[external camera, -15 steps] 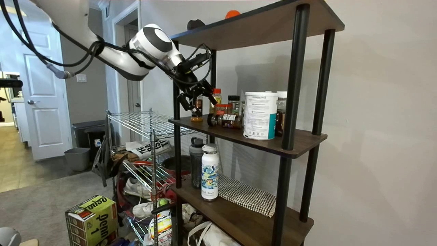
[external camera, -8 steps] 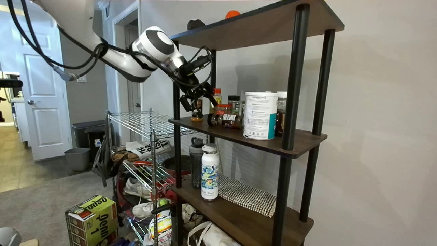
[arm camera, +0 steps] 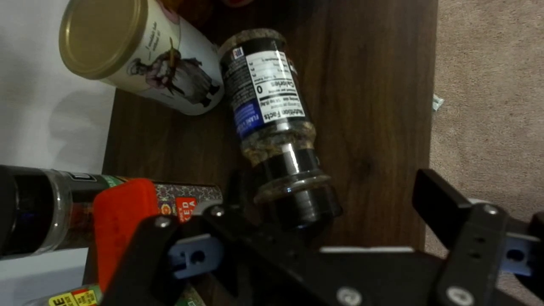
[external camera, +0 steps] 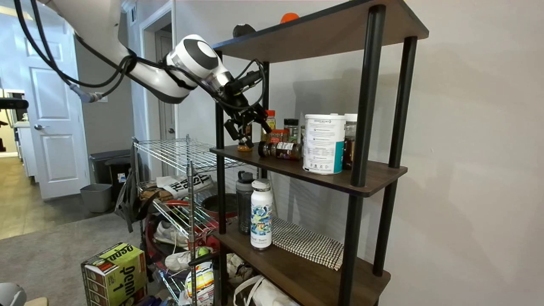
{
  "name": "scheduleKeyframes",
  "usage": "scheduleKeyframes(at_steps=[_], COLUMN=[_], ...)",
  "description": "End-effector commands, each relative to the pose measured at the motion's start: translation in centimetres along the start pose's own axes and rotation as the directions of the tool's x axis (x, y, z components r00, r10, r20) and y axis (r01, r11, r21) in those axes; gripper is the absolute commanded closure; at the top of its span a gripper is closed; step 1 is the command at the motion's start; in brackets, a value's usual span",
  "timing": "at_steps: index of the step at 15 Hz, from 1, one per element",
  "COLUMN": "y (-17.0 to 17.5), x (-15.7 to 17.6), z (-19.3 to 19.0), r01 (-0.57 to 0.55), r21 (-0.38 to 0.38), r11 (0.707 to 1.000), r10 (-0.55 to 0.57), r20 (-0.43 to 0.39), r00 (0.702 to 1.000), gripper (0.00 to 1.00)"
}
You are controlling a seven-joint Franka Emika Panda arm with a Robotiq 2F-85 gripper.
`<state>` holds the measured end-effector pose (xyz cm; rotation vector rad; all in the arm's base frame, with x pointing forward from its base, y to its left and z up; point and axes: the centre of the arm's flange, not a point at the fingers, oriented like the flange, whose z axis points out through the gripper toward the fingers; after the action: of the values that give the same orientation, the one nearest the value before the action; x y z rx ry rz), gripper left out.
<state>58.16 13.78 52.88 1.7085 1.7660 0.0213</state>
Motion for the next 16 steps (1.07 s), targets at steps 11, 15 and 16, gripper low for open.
scheduleKeyframes(at_steps=[11,15,16], y=[0.05,0.20,0.31], x=[0.08,0.35,0.45], z=[-0.01,0.11,0.27], r01=[-0.001,-0.005,-0.009], r21=[-0.007,-0.024,-0.030], r11=[1.000,1.000,1.000], r10=[0.001,0.004,0.008], r20=[-0.003,-0.023,-0.030], r00=[1.000,1.000,1.000], gripper=[0.00,0.00,0.00])
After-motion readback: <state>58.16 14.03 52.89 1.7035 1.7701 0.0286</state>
